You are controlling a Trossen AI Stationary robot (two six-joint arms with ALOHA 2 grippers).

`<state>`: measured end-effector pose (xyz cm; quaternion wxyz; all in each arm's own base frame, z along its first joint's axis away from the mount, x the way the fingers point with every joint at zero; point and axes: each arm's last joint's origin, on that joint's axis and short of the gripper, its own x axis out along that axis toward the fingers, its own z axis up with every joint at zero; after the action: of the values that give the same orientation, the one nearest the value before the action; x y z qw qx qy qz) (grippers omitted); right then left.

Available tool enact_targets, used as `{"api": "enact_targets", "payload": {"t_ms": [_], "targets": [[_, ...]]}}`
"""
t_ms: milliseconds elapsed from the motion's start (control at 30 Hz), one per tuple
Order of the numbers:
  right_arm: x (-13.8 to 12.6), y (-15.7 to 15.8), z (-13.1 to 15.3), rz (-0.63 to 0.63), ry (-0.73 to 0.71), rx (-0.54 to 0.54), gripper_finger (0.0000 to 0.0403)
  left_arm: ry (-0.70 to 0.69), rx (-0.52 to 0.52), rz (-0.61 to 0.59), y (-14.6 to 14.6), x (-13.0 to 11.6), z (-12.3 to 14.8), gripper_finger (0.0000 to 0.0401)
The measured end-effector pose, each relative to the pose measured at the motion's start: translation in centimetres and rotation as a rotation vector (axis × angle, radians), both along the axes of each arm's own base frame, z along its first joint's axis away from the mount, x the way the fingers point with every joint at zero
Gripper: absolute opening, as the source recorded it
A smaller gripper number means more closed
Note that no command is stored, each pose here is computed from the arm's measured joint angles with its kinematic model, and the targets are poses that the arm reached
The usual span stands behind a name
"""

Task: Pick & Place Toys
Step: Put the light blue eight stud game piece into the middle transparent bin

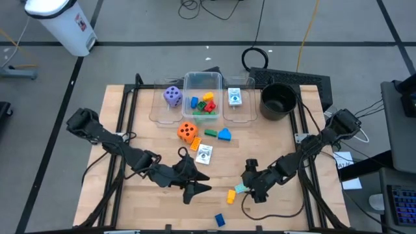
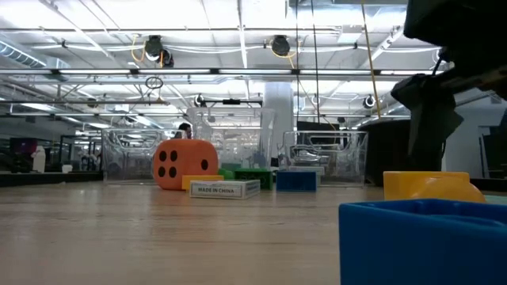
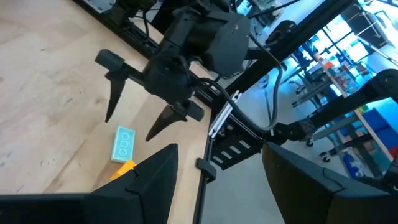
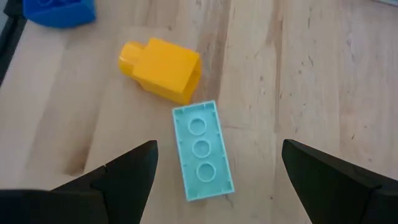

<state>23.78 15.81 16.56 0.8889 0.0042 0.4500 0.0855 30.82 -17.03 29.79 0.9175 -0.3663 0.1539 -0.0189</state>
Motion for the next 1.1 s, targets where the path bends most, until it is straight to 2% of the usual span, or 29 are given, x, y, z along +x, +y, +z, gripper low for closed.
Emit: {"api": "enact_targets", "payload": {"t_ms": [433,667,900,1100], "targets": [[-0.2,-0.4,-0.8,0.045,-0.024,-0.034,0.0334,0.0,-0.006,0.03,0.9,0.5,0.0,0.0241],[0.3,0.0,-2.2,0.045,-0.013,-0.038,0.0334,0.0,-0.007,0.049,1.6,0.8,0.0,0.0241],[0.9,0.3,-3.4,0.02,-0.006,-0.023,0.0334,0.001,-0.034,0.004,1.8,1.0,0.1,0.0241],[0.9,0.5,-4.2,0.016,0.015,-0.033,0.031,-0.001,-0.041,-0.003,1.8,1.0,0.1,0.0241]]}}
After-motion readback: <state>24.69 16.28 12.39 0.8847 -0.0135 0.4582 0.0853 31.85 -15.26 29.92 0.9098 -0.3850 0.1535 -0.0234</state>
